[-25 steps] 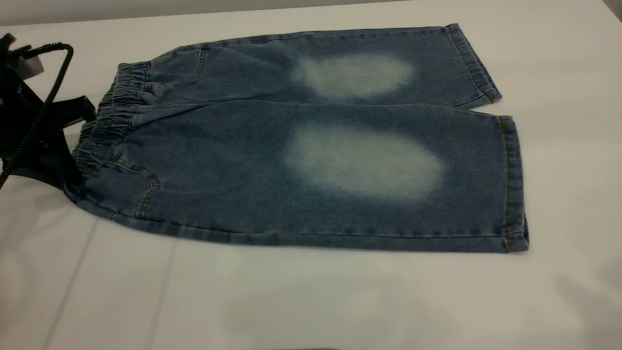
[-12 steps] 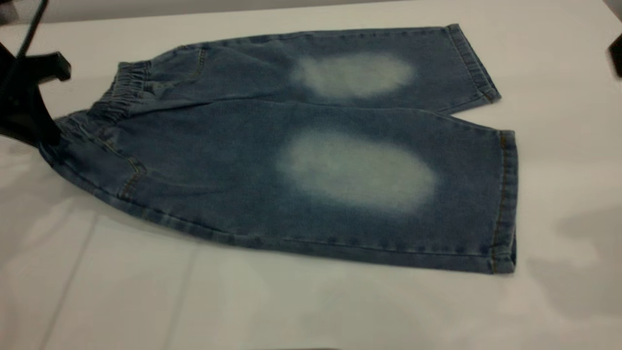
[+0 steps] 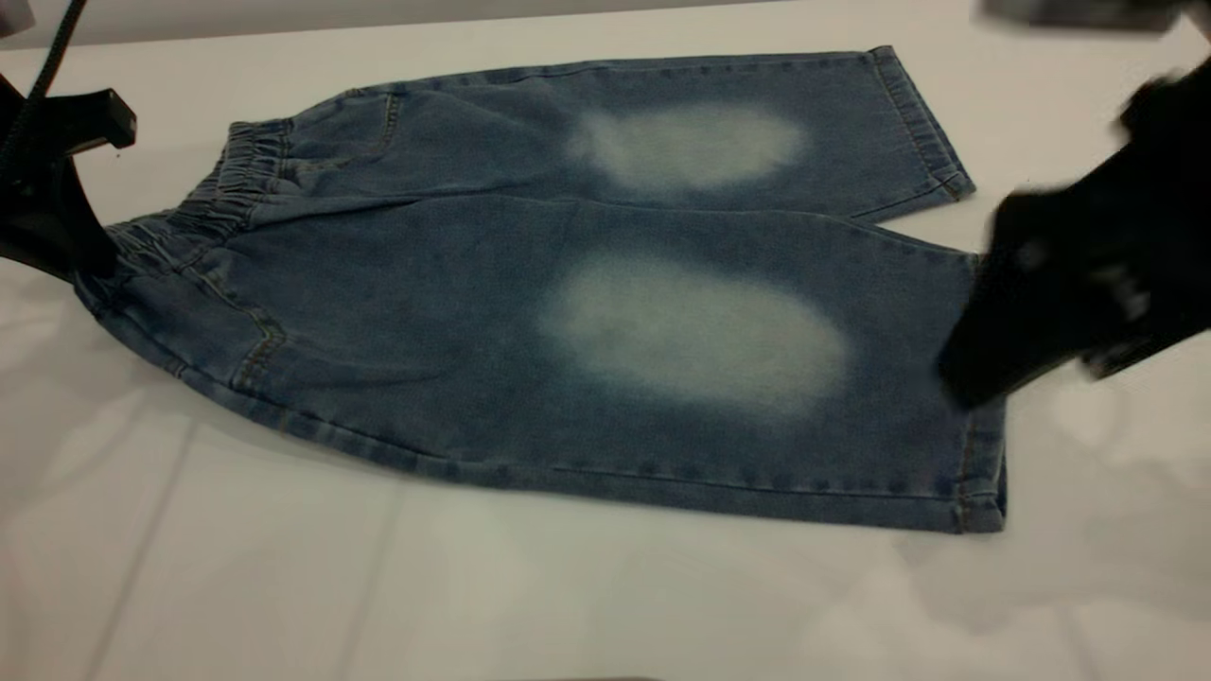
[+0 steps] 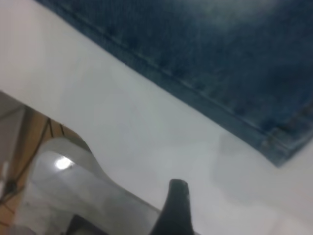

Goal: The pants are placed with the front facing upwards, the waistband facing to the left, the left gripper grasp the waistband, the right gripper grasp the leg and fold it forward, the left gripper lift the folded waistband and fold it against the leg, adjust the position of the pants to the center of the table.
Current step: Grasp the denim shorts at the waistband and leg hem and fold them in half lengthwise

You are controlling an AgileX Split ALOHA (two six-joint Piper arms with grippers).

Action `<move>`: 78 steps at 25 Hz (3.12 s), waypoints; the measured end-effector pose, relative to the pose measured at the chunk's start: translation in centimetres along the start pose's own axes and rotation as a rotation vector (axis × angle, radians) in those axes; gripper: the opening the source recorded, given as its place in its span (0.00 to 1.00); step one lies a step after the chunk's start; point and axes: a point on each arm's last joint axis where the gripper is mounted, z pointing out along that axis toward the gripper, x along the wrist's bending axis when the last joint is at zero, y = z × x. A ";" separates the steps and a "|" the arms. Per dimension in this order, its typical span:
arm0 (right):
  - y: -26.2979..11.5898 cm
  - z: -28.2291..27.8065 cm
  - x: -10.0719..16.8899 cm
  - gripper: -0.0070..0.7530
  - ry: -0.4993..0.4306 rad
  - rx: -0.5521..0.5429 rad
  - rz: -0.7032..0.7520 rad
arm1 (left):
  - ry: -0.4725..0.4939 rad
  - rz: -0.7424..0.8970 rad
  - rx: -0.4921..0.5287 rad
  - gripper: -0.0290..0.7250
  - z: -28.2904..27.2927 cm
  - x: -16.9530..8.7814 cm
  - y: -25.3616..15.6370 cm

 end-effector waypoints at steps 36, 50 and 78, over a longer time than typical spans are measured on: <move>-0.9 10.0 -2.7 0.28 -0.201 0.111 -0.064 | -0.001 0.002 0.000 0.12 0.0 -0.1 0.0; 1.3 4.3 -0.3 0.04 -0.128 -0.048 -0.105 | -0.024 0.016 0.055 0.12 -1.1 -0.8 1.4; 14.8 0.9 -4.2 0.05 -0.207 -0.419 -0.097 | -0.155 -0.142 -0.178 0.12 -1.6 -3.0 7.8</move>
